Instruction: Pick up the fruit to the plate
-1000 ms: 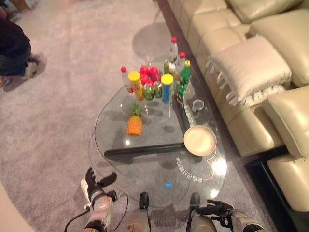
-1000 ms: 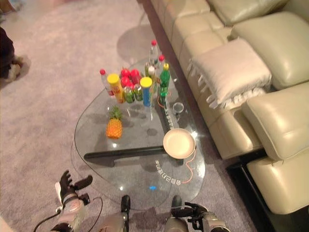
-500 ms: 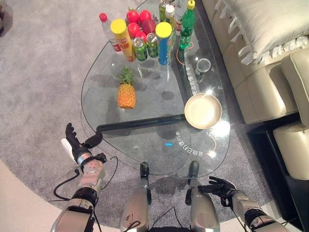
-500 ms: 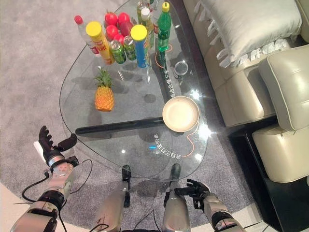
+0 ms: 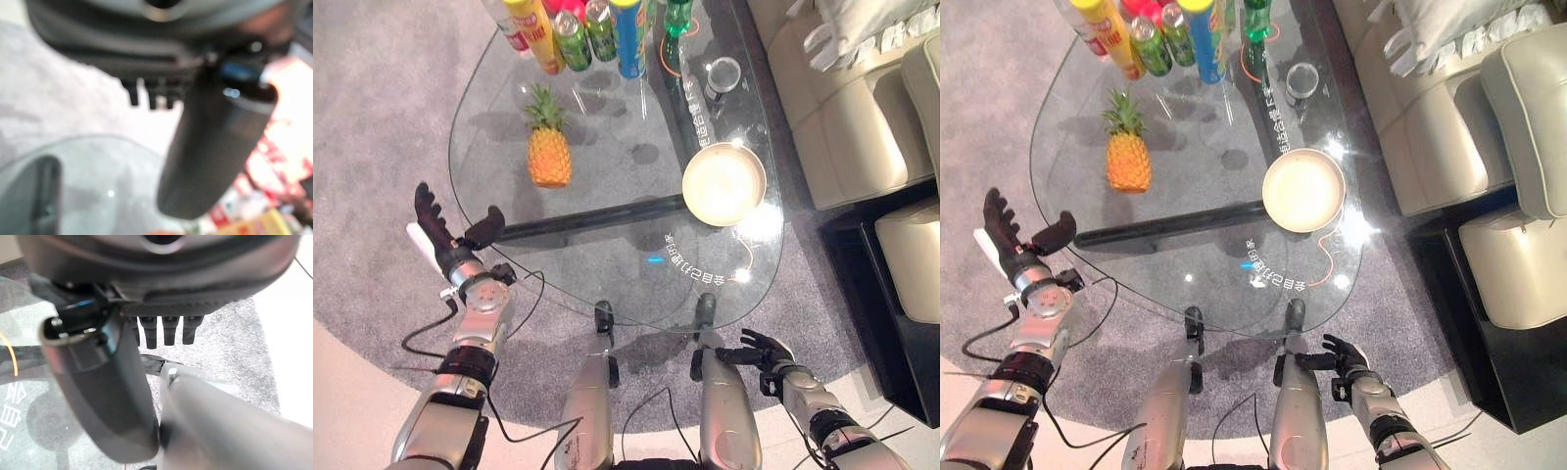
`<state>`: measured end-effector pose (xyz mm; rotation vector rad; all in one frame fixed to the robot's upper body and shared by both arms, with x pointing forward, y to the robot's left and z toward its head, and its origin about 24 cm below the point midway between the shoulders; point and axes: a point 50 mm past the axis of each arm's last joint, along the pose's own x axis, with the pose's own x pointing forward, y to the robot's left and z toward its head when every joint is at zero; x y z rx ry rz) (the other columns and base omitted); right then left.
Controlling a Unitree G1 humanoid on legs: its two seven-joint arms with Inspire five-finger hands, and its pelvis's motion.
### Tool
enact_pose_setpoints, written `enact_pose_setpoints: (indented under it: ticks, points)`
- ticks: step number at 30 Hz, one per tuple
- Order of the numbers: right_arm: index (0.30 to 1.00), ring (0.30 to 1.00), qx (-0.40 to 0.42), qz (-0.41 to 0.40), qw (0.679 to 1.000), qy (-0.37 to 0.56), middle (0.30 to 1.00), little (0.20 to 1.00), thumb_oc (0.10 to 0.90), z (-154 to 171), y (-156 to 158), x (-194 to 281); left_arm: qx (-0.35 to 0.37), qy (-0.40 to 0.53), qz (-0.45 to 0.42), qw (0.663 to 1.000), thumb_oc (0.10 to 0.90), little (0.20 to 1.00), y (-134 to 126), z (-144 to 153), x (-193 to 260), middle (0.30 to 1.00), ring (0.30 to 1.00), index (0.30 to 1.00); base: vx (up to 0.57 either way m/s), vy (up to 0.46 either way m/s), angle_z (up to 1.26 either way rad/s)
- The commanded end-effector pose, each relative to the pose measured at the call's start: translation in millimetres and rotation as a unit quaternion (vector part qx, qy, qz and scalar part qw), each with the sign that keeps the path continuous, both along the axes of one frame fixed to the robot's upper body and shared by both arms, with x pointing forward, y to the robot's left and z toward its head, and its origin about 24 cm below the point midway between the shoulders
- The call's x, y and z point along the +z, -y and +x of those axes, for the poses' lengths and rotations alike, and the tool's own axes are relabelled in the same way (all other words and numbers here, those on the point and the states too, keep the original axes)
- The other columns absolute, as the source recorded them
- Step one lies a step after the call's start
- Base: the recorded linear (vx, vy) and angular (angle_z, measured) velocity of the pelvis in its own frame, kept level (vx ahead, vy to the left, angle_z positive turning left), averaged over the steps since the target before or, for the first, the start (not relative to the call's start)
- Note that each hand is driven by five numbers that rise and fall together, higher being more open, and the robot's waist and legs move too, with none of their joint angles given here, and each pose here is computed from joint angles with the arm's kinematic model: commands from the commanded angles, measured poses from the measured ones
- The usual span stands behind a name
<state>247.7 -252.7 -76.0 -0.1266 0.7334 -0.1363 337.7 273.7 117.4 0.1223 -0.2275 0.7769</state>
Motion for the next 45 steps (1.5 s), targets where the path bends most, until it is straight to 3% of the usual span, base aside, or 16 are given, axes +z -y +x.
enact_pose_setpoints:
  ticks: [1, 17, 37, 45]
  points:
    - [0.9, 0.9, 0.0, -0.044, 0.997, -0.055, 0.9, 0.9, 0.8, -29, 14, -16, 0.012, 0.1, 0.057, 0.993, 0.8, 0.9, -16, 1, 65, 0.9, 0.9, 0.9, 0.0, 0.0, 0.0]
    - [0.9, 0.9, 0.021, -0.061, 0.998, -0.009, 0.9, 0.9, 0.8, -9, 4, 2, -0.05, 0.137, 0.034, 0.989, 0.8, 0.9, 0, 18, 108, 0.9, 0.9, 0.9, 0.0, 0.013, -0.01]
    - [0.9, 0.9, 0.03, -0.064, 0.997, 0.012, 0.9, 0.9, 0.8, -6, -4, 7, -0.013, 0.218, -0.004, 0.976, 0.8, 0.9, -13, 16, 150, 0.9, 0.9, 0.9, 0.0, 0.006, 0.0]
    - [0.9, 0.9, 0.029, -0.063, 0.997, 0.015, 0.9, 0.9, 0.8, -4, -8, 9, -0.004, 0.201, -0.006, 0.98, 0.8, 0.9, -11, 18, 148, 0.9, 0.9, 0.9, 0.02, 0.002, 0.0]
